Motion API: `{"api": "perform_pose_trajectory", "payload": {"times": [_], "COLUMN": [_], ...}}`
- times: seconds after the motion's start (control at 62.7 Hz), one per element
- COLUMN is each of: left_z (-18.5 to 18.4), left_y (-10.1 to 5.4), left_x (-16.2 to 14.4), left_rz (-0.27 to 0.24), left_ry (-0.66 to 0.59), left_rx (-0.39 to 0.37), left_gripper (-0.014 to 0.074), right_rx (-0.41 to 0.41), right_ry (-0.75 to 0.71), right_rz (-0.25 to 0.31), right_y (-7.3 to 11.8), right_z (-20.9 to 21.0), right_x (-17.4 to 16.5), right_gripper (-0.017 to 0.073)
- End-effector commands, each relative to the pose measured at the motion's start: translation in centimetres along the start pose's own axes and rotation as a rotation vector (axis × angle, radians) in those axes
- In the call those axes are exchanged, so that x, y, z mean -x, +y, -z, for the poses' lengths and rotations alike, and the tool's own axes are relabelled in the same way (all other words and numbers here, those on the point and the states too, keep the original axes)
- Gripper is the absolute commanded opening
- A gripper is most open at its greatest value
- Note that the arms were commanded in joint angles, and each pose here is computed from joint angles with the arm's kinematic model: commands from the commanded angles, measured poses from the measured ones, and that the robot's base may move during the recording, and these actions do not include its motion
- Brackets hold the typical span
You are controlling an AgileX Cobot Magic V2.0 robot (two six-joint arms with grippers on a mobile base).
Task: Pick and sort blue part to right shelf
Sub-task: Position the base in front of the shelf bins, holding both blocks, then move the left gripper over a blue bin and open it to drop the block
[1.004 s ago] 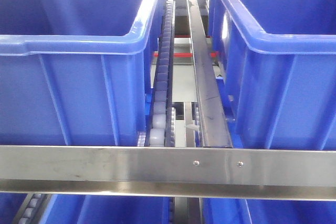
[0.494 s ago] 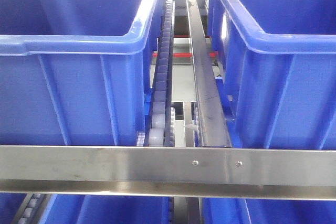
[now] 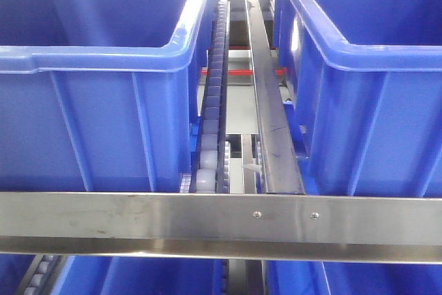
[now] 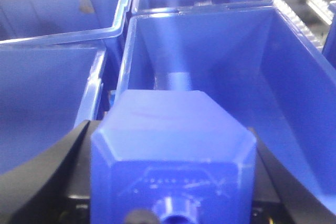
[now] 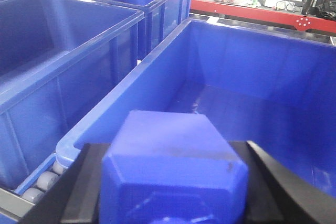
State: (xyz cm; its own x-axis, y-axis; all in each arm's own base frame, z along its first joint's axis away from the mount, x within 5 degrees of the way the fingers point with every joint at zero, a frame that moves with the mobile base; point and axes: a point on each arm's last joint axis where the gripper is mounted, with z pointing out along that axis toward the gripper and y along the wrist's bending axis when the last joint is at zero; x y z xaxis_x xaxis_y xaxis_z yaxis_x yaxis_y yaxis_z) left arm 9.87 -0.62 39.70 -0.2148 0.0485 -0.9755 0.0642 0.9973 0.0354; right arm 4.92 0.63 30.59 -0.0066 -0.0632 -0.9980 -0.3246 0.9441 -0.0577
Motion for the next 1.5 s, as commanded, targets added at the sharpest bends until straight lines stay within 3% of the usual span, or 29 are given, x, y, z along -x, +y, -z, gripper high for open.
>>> {"api": "perform_pose_trajectory", "payload": {"times": [0.0, 0.143, 0.271, 0.542, 0.749, 1.052, 1.323, 1.483], "left_z": [-2.3, -8.1, -13.9, -25.4, -31.1, -34.3, -34.4, -33.5], "left_y": [-0.4, -1.5, -2.2, -3.1, -3.5, -3.8, -3.8, -3.8], "left_x": [3.8, 6.0, 5.5, 0.2, -3.7, -6.5, -6.4, -4.5], "left_rz": [0.046, 0.046, 0.061, 0.072, 0.074, 0.074, 0.073, 0.069], "left_ry": [-0.028, 0.069, 0.185, 0.426, 0.529, 0.6, 0.612, 0.624], "left_rx": [-0.033, -0.118, -0.152, -0.145, -0.137, -0.135, -0.138, -0.153], "left_gripper": [0.0356, 0.0356, 0.0356, 0.0356, 0.0356, 0.0372, 0.0635, 0.065], "right_rx": [0.027, 0.027, 0.027, 0.027, 0.027, 0.027, 0.027, 0.027], "right_ry": [-0.102, -0.102, -0.102, -0.102, -0.102, -0.102, -0.101, -0.101], "right_rz": [0.038, 0.038, 0.038, 0.038, 0.038, 0.038, 0.038, 0.038], "right_y": [0.2, 0.2, 0.2, 0.2, 0.2, 0.2, 0.2, 0.2], "right_z": [0.2, 0.2, 0.2, 0.2, 0.2, 0.2, 0.2, 0.2], "right_x": [1.7, 1.7, 1.7, 1.7, 1.7, 1.7, 1.7, 1.7], "right_gripper": [0.0342, 0.0342, 0.0342, 0.0342, 0.0342, 0.0342, 0.0342, 0.0342]}}
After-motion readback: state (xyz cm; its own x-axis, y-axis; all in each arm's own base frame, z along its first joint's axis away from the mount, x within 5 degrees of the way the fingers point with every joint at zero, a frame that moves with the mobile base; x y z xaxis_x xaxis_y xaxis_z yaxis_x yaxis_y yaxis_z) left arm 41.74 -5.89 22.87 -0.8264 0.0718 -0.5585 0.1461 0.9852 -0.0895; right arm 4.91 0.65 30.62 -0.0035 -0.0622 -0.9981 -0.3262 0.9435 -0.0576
